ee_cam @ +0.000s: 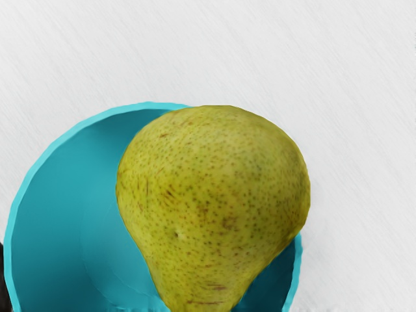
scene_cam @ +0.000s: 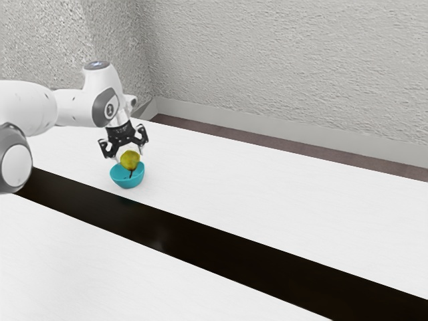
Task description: Place the pear in the bowl.
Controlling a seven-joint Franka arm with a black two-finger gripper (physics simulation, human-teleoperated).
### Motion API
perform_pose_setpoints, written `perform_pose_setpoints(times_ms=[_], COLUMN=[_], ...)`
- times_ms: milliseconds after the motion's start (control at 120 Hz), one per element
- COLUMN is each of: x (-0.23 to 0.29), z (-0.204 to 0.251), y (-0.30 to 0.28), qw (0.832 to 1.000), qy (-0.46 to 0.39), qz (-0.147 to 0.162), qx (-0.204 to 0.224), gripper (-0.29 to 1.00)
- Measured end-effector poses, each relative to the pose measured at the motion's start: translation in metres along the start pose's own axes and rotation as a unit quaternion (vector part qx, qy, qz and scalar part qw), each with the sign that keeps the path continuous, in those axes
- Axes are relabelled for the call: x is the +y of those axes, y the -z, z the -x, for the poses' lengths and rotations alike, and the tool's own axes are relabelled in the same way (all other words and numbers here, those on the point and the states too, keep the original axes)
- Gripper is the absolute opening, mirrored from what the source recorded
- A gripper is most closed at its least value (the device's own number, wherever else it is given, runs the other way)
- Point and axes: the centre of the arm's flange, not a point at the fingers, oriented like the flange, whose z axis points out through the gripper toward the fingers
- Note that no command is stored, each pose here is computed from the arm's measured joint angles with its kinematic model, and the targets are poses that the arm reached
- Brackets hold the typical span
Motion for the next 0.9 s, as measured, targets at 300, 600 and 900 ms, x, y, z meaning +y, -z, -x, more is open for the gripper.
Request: perform_pose_setpoints(times_ms=[300,600,900], x=[0.018,-0.003,-0.033], z=[0.016,0.104,0.115], y=[0.044,0.247,0.334], qw=[1.000,0.989,0.965], qy=[-0.025,-0.137,-0.252], qz=[0.014,0.056,0.051], qx=[0.009,-0.026,-0.045], gripper=[0.65,0.68,0.68])
